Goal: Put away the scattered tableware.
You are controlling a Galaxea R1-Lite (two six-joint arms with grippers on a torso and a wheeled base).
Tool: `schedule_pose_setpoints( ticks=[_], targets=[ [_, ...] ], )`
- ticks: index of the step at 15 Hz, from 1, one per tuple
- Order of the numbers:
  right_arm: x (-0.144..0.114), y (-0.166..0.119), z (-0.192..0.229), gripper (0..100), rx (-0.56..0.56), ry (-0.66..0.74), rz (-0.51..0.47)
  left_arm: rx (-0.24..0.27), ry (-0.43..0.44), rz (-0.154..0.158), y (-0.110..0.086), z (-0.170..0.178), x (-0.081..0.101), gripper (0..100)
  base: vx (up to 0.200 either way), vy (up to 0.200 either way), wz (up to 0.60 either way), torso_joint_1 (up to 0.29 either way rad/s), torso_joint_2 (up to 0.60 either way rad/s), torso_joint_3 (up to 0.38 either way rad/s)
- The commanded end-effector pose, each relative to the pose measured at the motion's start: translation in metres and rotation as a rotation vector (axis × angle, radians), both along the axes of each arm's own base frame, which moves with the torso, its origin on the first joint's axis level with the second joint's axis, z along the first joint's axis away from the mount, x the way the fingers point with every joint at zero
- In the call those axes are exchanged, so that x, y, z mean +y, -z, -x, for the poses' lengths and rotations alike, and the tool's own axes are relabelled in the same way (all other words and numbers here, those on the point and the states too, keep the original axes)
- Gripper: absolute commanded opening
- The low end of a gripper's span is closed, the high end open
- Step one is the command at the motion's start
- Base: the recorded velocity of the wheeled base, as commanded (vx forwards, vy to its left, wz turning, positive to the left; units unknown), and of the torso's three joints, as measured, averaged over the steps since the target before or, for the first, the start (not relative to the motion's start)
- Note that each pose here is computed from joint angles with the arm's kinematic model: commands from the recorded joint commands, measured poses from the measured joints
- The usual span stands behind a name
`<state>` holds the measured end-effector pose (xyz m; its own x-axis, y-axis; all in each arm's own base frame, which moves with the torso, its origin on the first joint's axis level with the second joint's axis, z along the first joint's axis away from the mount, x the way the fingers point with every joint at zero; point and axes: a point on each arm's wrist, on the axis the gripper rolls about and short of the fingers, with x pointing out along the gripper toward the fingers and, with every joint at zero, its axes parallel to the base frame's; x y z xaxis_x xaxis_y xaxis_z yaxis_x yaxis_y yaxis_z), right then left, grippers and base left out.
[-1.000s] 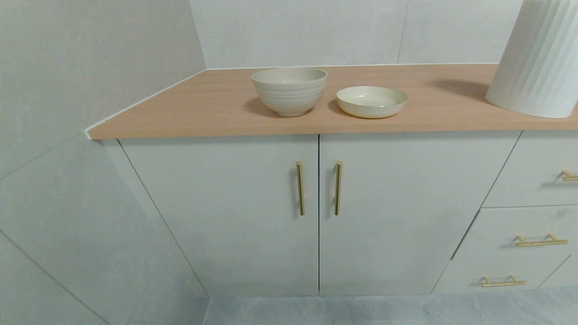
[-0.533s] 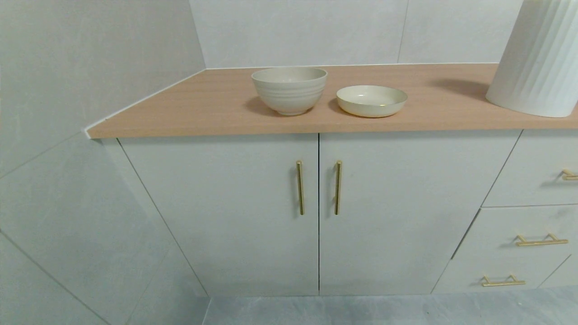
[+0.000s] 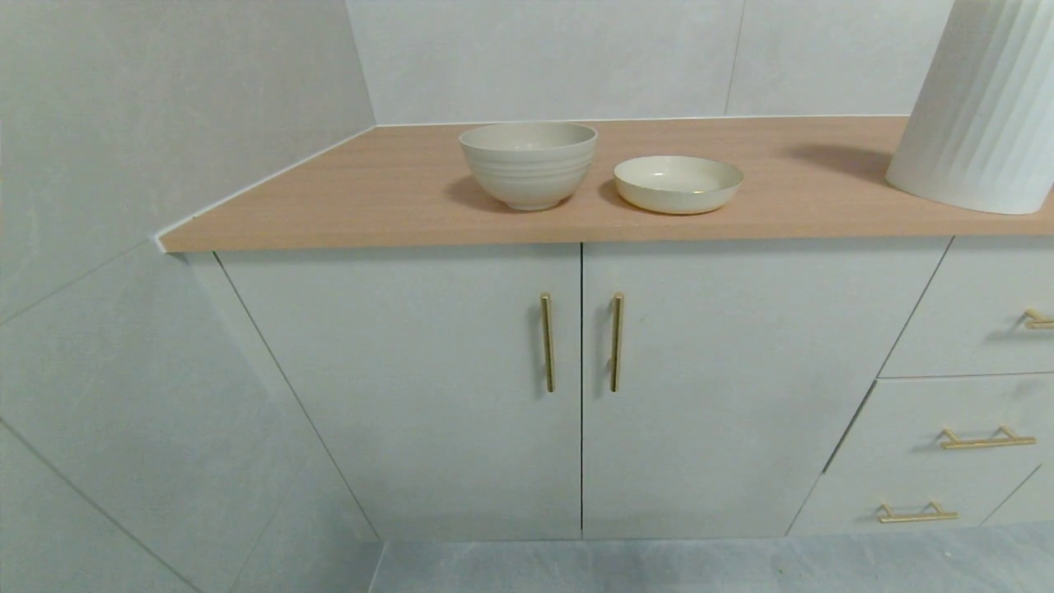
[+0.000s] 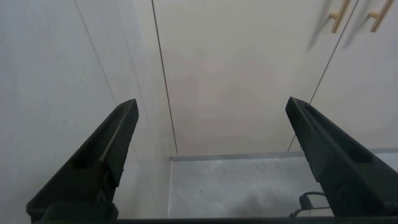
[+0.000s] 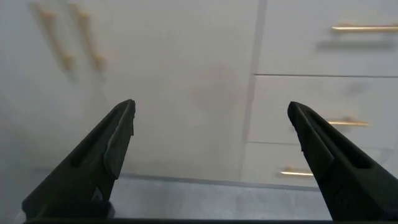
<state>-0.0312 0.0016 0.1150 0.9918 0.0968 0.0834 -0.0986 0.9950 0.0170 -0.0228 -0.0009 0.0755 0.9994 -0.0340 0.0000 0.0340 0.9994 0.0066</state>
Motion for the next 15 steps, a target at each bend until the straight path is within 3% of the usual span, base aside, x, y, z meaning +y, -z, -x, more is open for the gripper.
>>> schedule_pose_setpoints(
  ticks=[1, 4, 8, 11, 15],
  targets=[
    [0.003, -0.018, -0.022, 100, 0.177, -0.136, -0.014, 0.0, 0.0, 0.0, 0.0, 0.0, 0.0, 100, 0.0, 0.0, 0.0, 0.0, 0.0, 0.0],
    [0.009, -0.022, -0.047, 100, 0.354, -0.4, -0.025, 0.002, 0.0, 0.0, 0.0, 0.0, 0.0, 100, 0.0, 0.0, 0.0, 0.0, 0.0, 0.0],
    [0.023, -0.042, -0.094, 100, 0.506, -0.554, -0.014, 0.002, 0.0, 0.0, 0.0, 0.0, 0.0, 100, 0.0, 0.0, 0.0, 0.0, 0.0, 0.0],
    [0.039, -0.047, -0.13, 100, 0.533, -0.595, 0.009, 0.002, 0.0, 0.0, 0.0, 0.0, 0.0, 100, 0.0, 0.0, 0.0, 0.0, 0.0, 0.0],
    [0.112, -0.043, -0.213, 100, 0.462, -0.667, 0.085, 0.002, -0.002, 0.0, 0.0, 0.0, 0.0, 100, 0.0, 0.0, 0.0, 0.0, 0.0, 0.0]
  ],
)
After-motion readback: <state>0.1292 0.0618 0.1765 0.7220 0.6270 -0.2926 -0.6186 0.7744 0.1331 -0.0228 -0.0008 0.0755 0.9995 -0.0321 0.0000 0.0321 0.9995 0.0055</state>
